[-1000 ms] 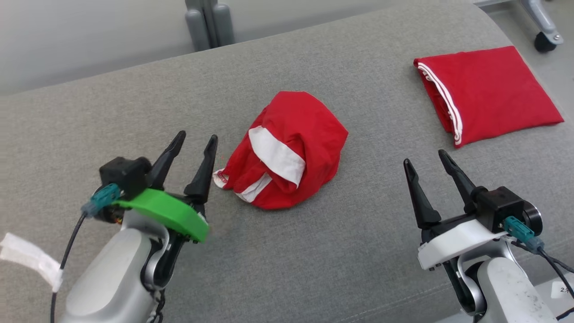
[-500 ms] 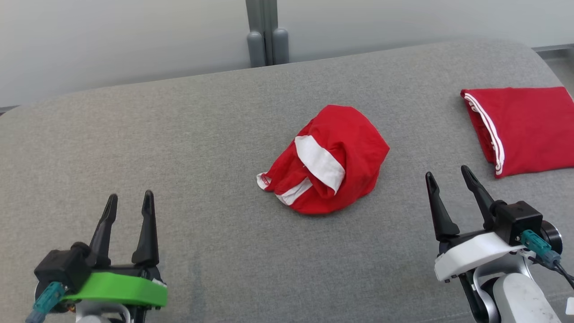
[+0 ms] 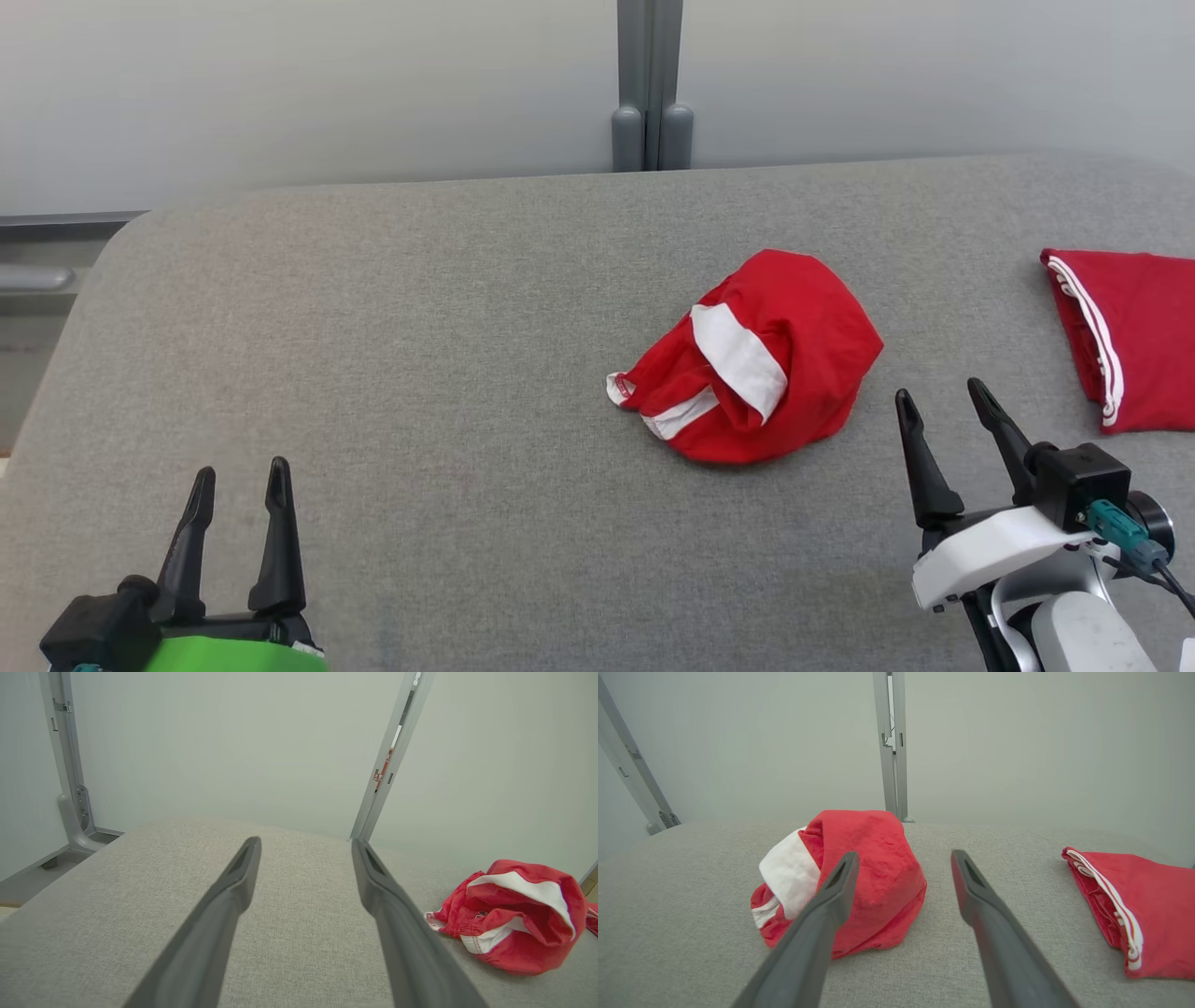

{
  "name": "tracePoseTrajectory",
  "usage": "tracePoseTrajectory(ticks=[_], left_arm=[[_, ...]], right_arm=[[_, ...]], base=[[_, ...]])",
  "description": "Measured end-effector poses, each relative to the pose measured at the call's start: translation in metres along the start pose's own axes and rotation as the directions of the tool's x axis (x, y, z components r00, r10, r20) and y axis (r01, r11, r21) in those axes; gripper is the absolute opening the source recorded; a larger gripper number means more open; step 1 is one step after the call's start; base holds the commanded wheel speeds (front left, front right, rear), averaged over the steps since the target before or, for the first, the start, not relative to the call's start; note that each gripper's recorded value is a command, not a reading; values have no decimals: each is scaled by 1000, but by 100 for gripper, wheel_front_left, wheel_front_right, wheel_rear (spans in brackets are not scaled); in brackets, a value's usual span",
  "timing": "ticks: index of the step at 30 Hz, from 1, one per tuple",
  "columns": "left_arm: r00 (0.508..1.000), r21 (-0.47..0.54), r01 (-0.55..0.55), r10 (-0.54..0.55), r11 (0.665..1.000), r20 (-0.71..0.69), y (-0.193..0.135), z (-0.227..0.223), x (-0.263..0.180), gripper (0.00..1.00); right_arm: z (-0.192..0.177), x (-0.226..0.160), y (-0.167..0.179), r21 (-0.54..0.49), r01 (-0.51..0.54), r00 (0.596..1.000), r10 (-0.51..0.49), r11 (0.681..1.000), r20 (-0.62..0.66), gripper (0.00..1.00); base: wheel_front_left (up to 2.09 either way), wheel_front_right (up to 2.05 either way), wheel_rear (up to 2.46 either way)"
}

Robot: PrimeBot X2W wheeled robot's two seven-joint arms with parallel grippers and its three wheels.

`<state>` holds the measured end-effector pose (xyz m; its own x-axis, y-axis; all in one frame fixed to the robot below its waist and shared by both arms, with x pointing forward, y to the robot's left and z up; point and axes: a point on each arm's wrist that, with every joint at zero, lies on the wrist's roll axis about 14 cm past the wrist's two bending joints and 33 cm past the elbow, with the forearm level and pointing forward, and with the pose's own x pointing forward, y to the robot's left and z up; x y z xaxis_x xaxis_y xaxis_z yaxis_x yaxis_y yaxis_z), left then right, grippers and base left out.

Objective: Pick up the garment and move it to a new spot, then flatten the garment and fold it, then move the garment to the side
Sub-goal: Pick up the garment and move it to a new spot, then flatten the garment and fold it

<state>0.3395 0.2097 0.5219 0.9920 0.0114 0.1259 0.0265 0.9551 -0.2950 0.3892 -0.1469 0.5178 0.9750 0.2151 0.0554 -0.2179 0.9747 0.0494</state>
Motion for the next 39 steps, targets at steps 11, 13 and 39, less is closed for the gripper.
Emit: tracePoseTrajectory(ticks=[11,13,39], left_arm=[[999,-6,-13,13,1000,-33,4,-14,-7,100],[999,-4,-11,10,1000,-37,4,-15,-6,100],[805,-215,418,-470,883,-362,-157,-100,52,100]], right_arm=[[-5,3,8,13,-22,1000,22,1000,-12,100],[-5,2,8,13,-20,1000,20,1000,-12,100],[5,4,0,6,-5,1000,5,1000,14,100]], base=[[0,0,0],[0,0,0],[0,0,0]])
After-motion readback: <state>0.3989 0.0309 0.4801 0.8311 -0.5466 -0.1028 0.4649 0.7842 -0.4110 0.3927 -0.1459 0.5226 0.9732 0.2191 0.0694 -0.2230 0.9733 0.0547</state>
